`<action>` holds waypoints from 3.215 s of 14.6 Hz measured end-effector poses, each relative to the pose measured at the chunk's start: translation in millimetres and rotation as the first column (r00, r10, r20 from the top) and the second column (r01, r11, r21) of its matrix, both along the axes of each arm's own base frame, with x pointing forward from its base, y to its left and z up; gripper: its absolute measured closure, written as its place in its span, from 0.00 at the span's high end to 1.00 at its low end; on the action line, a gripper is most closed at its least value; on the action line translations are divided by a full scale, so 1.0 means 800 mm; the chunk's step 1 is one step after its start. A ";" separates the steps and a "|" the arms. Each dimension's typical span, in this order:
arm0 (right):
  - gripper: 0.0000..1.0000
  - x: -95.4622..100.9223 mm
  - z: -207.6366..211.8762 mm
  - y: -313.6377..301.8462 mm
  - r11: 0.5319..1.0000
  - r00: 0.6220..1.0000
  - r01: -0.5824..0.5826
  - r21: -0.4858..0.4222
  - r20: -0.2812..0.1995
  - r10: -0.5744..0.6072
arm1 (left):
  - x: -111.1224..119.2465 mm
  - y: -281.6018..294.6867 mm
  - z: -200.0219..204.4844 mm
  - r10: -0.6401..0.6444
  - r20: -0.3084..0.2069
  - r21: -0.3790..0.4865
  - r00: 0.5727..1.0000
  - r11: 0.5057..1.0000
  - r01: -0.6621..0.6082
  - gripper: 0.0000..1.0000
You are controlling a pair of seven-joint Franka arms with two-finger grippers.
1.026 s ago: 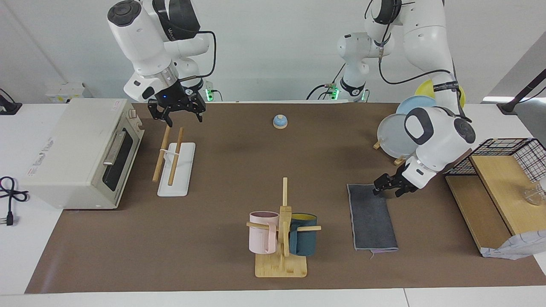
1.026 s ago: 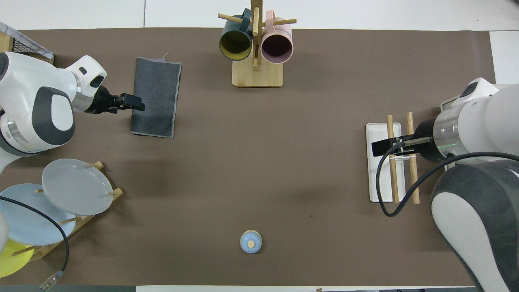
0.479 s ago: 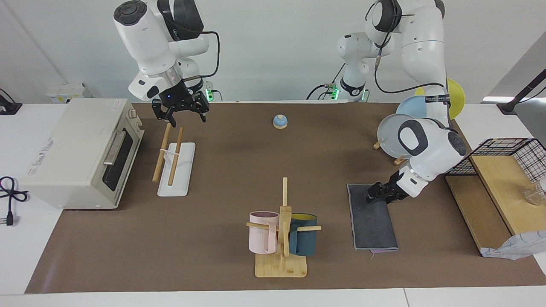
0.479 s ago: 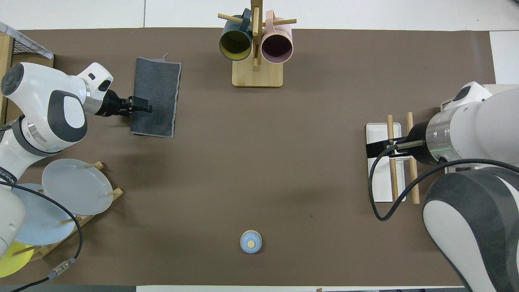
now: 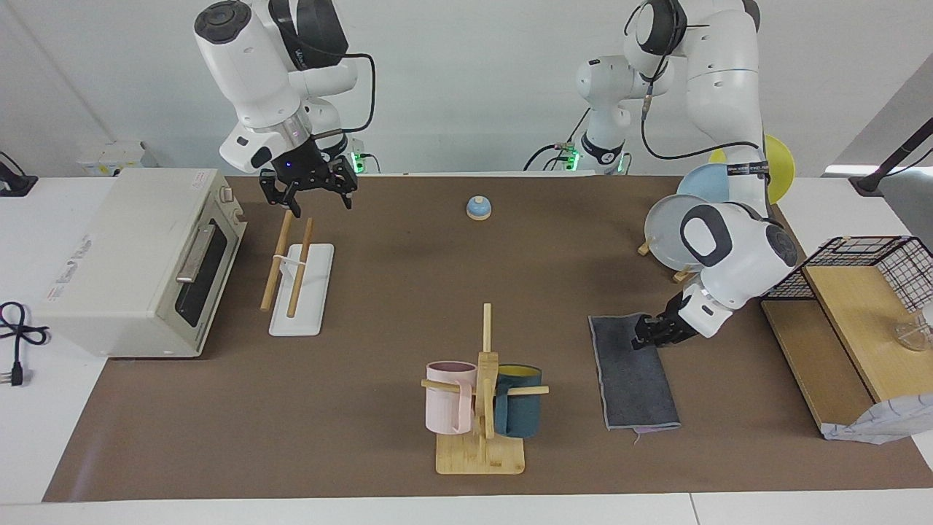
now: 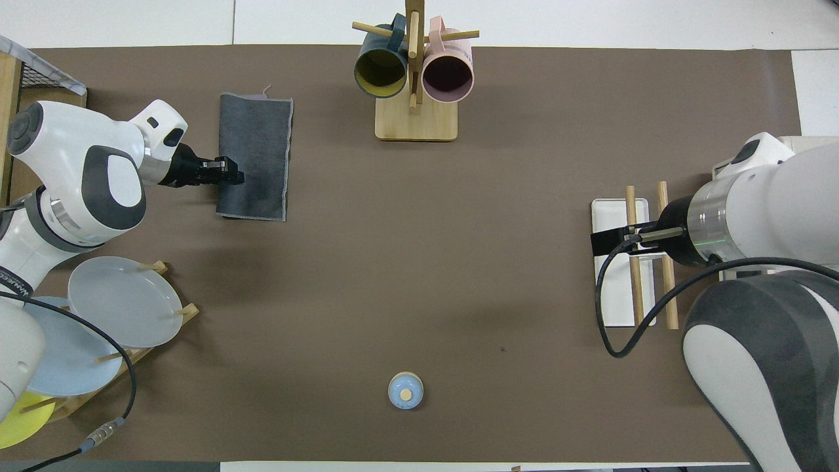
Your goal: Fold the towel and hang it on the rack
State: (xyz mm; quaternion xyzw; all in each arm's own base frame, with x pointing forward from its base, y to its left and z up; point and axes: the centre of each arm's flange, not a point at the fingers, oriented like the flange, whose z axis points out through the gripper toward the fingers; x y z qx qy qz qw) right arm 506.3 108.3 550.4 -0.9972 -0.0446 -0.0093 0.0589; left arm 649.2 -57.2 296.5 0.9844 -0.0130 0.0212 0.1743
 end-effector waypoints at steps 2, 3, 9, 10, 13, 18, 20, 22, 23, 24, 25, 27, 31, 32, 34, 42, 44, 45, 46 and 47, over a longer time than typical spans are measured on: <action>1.00 0.000 0.000 0.004 0.999 0.999 0.036 0.035 -0.009 -0.035 | 0.001 0.000 0.001 0.005 -0.001 -0.001 1.000 1.000 -0.005 0.02; 1.00 0.000 0.001 0.008 0.994 0.997 0.077 0.073 -0.019 -0.076 | 0.003 0.000 0.005 0.019 -0.004 -0.004 1.000 1.000 -0.019 0.02; 1.00 -0.006 0.003 0.069 0.812 0.849 0.527 0.250 -0.207 -0.487 | 0.014 -0.037 0.116 0.288 -0.127 -0.003 0.949 0.957 -0.290 0.02; 1.00 -0.006 0.002 0.076 0.751 0.792 0.608 0.259 -0.259 -0.552 | 0.006 -0.054 0.143 0.351 -0.153 0.011 0.924 0.935 -0.354 0.02; 1.00 -0.007 0.006 0.098 0.517 0.570 0.820 0.246 -0.433 -0.698 | -0.021 -0.101 0.204 0.520 -0.218 0.065 0.826 0.852 -0.520 0.02; 1.00 -0.011 0.011 0.141 0.203 0.266 0.964 0.171 -0.604 -0.752 | -0.059 -0.160 0.274 0.799 -0.311 0.133 0.514 0.572 -0.809 0.02; 1.00 -0.021 0.014 0.171 0.139 0.201 0.979 0.147 -0.631 -0.750 | -0.075 -0.180 0.301 0.872 -0.357 0.165 0.335 0.412 -0.896 0.02; 1.00 -0.031 0.014 0.207 0.081 0.150 0.988 0.134 -0.662 -0.735 | -0.087 -0.191 0.325 0.905 -0.399 0.205 0.147 0.244 -0.948 0.02; 1.00 -0.035 0.009 0.225 0.057 0.133 0.990 0.132 -0.683 -0.718 | -0.092 -0.193 0.337 0.908 -0.416 0.227 0.054 0.161 -0.961 0.02; 1.00 -0.036 0.000 0.240 0.037 0.116 0.991 0.128 -0.702 -0.703 | -0.097 -0.195 0.347 0.903 -0.429 0.247 -0.029 0.087 -0.965 0.02; 1.00 -0.034 -0.012 0.251 0.014 0.091 0.994 0.112 -0.720 -0.688 | -0.102 -0.199 0.356 0.891 -0.442 0.271 -0.106 0.019 -0.962 0.02; 1.00 -0.022 -0.031 0.258 -0.044 0.023 0.997 0.068 -0.759 -0.651 | -0.112 -0.212 0.364 0.859 -0.453 0.324 -0.239 -0.091 -0.942 0.02; 1.00 -0.013 -0.031 0.282 -0.098 -0.024 0.994 0.043 -0.801 -0.598 | -0.127 -0.245 0.361 0.809 -0.438 0.407 -0.393 -0.211 -0.889 0.02; 1.00 -0.020 -0.032 0.296 -0.095 -0.024 0.995 0.040 -0.806 -0.592 | -0.130 -0.251 0.360 0.796 -0.433 0.422 -0.422 -0.234 -0.876 0.02; 1.00 -0.033 -0.040 0.323 -0.095 -0.014 0.994 0.052 -0.805 -0.593 | -0.134 -0.258 0.360 0.778 -0.427 0.441 -0.461 -0.266 -0.857 0.02; 1.00 0.005 -0.049 0.322 -0.141 -0.033 0.988 0.063 -0.805 -0.592 | -0.137 -0.259 0.356 0.761 -0.417 0.457 -0.497 -0.297 -0.839 0.02; 1.00 0.010 -0.046 0.317 -0.150 -0.035 0.986 0.067 -0.807 -0.589 | -0.137 -0.258 0.356 0.757 -0.416 0.460 -0.504 -0.303 -0.835 0.02; 1.00 0.010 -0.046 0.318 -0.150 -0.034 0.986 0.068 -0.807 -0.590 | -0.136 -0.258 0.356 0.755 -0.415 0.461 -0.507 -0.306 -0.833 0.02; 1.00 0.011 -0.047 0.318 -0.148 -0.032 0.987 0.069 -0.806 -0.591 | -0.136 -0.257 0.356 0.753 -0.415 0.462 -0.510 -0.309 -0.831 0.02; 1.00 0.011 -0.047 0.318 -0.147 -0.030 0.987 0.071 -0.806 -0.591 | -0.136 -0.257 0.356 0.752 -0.414 0.463 -0.513 -0.311 -0.830 0.02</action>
